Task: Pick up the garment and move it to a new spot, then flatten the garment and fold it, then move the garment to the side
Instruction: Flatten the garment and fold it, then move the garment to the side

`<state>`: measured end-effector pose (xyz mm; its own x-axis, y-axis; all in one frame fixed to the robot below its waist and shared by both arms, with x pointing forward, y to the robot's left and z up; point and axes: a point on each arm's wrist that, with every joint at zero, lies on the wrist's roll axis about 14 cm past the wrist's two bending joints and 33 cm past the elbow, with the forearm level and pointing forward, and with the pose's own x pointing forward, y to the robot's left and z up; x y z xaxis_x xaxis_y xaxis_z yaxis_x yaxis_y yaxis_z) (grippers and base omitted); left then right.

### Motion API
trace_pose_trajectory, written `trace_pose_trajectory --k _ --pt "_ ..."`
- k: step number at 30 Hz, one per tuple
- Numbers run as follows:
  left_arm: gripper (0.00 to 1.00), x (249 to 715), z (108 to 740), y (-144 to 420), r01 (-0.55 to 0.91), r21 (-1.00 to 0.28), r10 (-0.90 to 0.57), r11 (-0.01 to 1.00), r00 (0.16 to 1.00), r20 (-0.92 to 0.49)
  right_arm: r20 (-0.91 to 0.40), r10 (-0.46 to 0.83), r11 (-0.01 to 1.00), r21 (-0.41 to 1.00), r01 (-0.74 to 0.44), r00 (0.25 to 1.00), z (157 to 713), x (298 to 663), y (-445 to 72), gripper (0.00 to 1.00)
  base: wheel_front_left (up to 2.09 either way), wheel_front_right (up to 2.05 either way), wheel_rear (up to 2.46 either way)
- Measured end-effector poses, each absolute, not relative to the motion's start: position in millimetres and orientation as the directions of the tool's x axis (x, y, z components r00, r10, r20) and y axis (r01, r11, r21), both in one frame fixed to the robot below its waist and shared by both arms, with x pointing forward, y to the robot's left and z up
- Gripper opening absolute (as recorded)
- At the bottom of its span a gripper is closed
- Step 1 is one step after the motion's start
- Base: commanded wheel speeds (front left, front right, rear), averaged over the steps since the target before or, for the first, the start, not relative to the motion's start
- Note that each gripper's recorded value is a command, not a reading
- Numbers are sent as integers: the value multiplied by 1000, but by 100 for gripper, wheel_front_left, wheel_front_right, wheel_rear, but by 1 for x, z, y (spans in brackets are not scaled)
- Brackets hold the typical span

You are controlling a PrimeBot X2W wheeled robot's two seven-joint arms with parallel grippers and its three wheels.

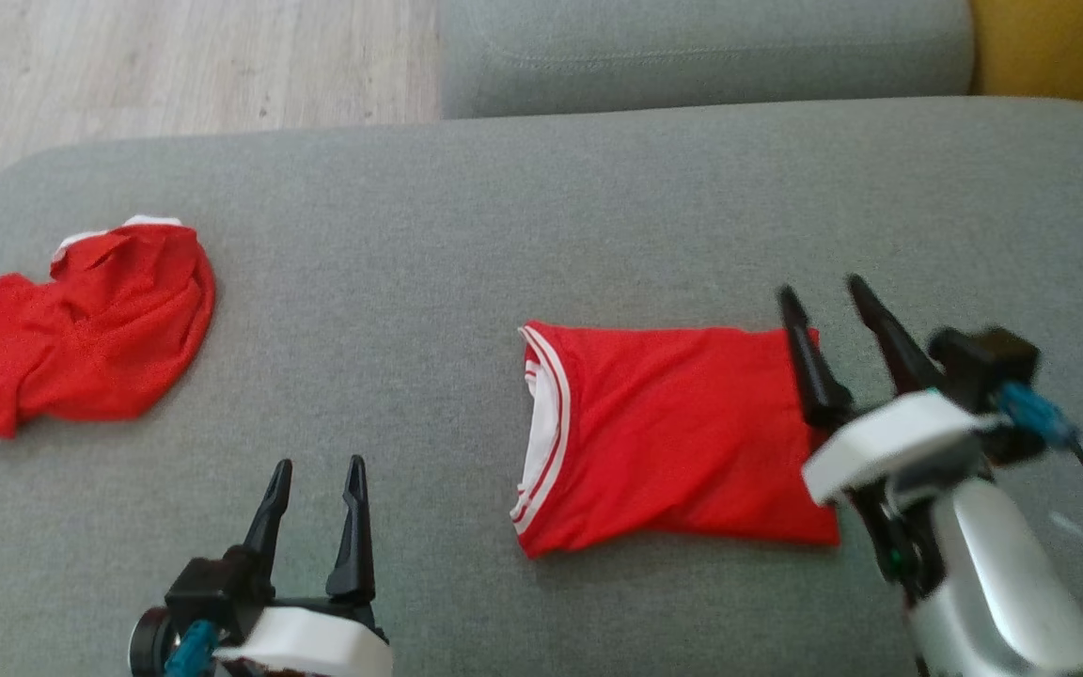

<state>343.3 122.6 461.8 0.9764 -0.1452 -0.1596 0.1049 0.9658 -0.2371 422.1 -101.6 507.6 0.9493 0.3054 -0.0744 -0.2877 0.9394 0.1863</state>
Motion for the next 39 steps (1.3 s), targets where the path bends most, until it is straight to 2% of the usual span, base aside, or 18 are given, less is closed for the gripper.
trace_pose_trajectory --k 8,14,26,39 --pt "100 338 473 119 129 -231 -159 964 980 -116 -61 195 976 113 -187 979 500 385 -136 100 0 0 0" --pt "100 328 465 125 110 -236 -145 965 980 -138 -74 170 977 144 -158 983 485 360 -143 100 0 0 0" --pt "100 320 454 151 24 -234 -64 972 984 -165 -68 187 974 144 -176 980 486 356 -136 100 0 0 0" --pt "100 319 452 155 12 -236 -53 972 985 -165 -121 206 971 149 -187 971 469 350 -130 100 0 0 0"
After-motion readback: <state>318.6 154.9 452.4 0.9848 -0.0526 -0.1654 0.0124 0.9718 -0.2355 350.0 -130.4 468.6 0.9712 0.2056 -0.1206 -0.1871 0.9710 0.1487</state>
